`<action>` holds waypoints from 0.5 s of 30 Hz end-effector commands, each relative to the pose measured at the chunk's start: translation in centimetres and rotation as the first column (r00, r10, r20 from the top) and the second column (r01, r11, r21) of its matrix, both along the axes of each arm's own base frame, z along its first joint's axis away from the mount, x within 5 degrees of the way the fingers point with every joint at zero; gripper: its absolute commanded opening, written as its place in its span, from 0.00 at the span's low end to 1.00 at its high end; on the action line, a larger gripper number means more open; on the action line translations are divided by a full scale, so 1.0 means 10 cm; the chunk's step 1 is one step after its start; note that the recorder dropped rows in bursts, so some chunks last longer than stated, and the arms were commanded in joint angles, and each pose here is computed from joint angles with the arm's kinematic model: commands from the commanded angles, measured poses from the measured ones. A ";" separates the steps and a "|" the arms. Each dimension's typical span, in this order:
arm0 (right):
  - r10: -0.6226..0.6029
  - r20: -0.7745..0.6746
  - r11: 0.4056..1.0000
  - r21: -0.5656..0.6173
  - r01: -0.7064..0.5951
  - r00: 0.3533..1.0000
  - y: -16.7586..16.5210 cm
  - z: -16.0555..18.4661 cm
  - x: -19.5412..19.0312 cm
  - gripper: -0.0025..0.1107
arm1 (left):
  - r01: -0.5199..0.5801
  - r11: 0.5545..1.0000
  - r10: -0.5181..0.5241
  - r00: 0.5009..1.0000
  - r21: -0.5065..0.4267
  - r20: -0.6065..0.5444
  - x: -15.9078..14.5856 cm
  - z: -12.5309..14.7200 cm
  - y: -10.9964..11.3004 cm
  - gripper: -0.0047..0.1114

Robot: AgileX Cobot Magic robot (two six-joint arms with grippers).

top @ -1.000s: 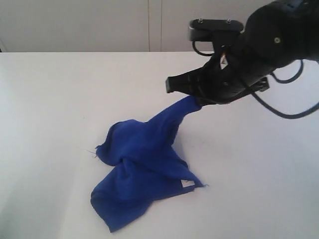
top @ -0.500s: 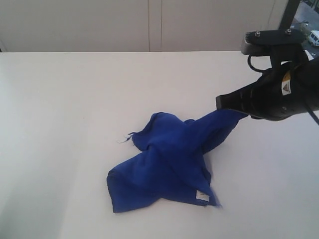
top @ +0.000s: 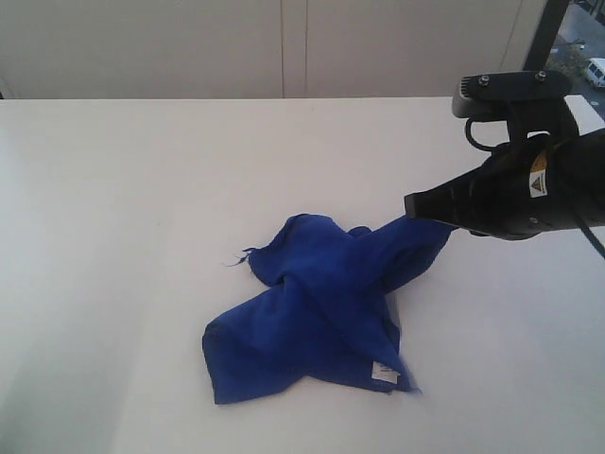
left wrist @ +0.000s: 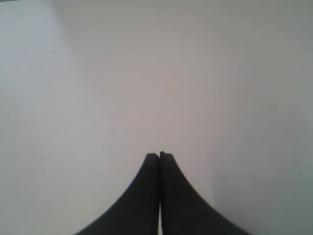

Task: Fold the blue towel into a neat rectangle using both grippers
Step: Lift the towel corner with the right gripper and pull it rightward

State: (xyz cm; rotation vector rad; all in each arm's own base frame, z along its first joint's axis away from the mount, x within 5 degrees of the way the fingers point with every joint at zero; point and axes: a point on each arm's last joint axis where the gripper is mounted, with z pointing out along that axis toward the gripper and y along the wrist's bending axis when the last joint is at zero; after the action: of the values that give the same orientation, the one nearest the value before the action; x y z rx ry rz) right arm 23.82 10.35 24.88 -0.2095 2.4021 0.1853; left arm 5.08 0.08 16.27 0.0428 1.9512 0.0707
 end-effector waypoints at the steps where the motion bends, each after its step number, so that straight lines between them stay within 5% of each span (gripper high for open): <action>1: -0.006 0.018 1.000 0.003 0.006 1.000 -0.03 0.02 0.00 0.02 | -0.002 1.000 0.002 1.000 -0.008 -0.003 0.00 0.02 0.00 0.04; 6: -0.006 0.018 1.000 0.003 0.006 1.000 -0.03 0.02 0.00 0.02 | -0.005 1.000 0.005 1.000 -0.012 0.019 0.01 0.04 0.00 0.04; 11: -0.006 0.018 1.000 0.003 0.006 1.000 -0.03 0.02 0.00 0.02 | -0.013 0.999 0.020 0.981 -0.037 0.194 0.05 0.19 0.01 0.04; 15: -0.006 0.017 1.000 0.002 0.006 1.000 -0.03 0.02 0.00 0.02 | -0.024 0.987 0.073 0.948 -0.158 0.309 0.07 0.30 0.01 0.04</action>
State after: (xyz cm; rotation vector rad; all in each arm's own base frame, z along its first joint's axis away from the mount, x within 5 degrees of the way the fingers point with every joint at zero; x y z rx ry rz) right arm 23.83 10.35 24.89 -0.2070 2.4012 0.1872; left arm 5.62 0.14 18.27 -0.0292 1.7233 0.0294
